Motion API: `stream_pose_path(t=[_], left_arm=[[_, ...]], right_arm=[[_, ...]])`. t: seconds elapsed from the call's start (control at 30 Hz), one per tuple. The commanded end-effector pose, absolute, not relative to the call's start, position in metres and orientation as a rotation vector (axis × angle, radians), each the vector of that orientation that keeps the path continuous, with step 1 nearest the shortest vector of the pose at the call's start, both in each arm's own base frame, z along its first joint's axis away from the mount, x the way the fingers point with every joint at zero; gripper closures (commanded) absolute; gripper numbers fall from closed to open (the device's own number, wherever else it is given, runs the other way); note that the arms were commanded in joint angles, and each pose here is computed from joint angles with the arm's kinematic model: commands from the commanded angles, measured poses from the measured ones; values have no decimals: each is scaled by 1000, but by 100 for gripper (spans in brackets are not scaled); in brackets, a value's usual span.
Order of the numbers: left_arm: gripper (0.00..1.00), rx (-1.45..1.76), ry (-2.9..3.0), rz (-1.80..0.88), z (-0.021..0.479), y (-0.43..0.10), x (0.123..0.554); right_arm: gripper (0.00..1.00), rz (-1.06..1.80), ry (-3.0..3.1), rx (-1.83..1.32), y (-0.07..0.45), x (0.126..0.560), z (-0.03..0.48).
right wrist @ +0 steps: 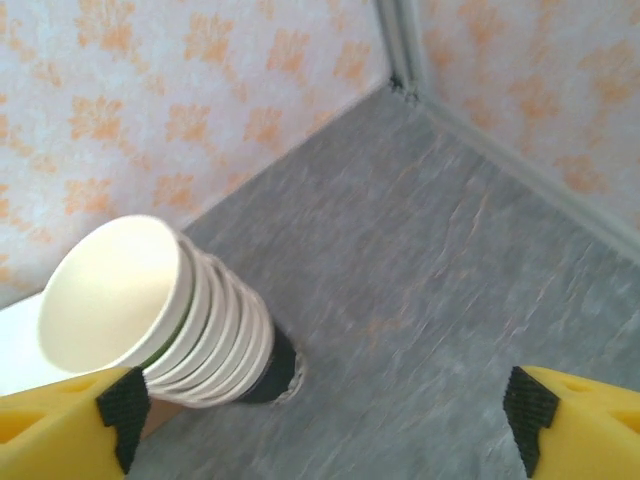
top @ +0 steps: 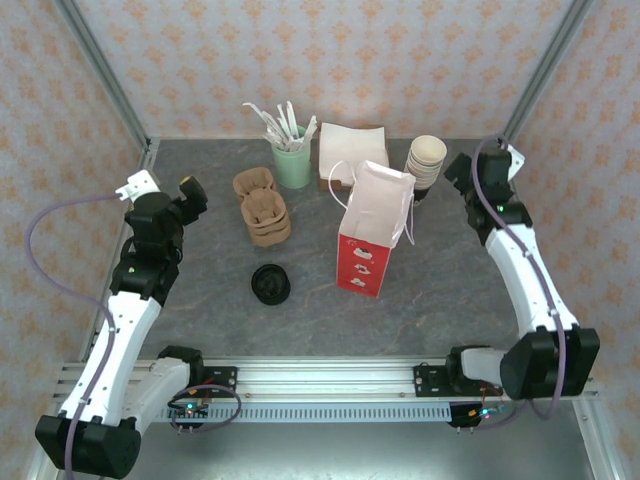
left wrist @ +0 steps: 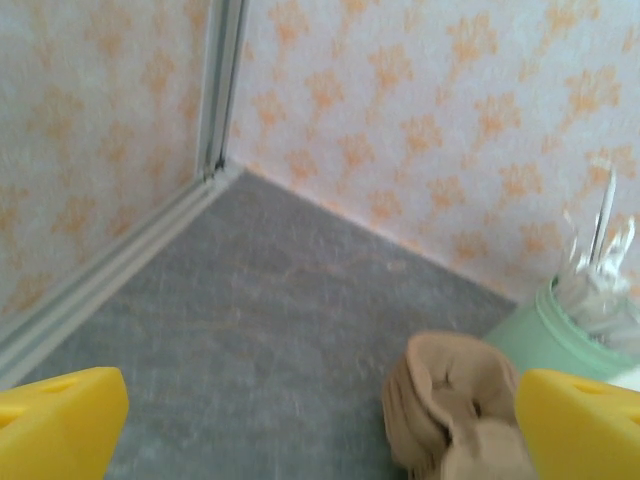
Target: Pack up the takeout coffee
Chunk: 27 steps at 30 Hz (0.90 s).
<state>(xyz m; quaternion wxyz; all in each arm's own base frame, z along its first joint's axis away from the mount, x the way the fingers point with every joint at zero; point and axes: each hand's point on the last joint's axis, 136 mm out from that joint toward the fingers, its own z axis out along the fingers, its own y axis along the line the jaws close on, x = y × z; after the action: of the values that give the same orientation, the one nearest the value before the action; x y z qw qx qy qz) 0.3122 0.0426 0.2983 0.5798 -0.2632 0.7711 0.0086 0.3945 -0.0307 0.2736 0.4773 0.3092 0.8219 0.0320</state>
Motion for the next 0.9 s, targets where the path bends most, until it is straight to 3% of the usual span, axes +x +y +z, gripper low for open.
stream_pose_path(t=[0.0, 0.27, 0.4, 0.67, 0.87], left_arm=[[0, -589, 2029, -97, 262, 15, 292], [0, -481, 2120, -179, 262, -8, 278], [0, -467, 2123, -176, 262, -8, 274], [0, -395, 2109, -236, 272, -18, 268], [0, -366, 2067, -280, 281, -23, 257]], right_arm=[[12, 191, 2223, 826, -8, 393, 248], [24, 218, 2264, 848, 0, 435, 259], [35, 206, 2279, 835, 0, 451, 259], [40, 197, 2311, 811, 3, 470, 250], [52, 198, 2344, 790, 5, 478, 242]])
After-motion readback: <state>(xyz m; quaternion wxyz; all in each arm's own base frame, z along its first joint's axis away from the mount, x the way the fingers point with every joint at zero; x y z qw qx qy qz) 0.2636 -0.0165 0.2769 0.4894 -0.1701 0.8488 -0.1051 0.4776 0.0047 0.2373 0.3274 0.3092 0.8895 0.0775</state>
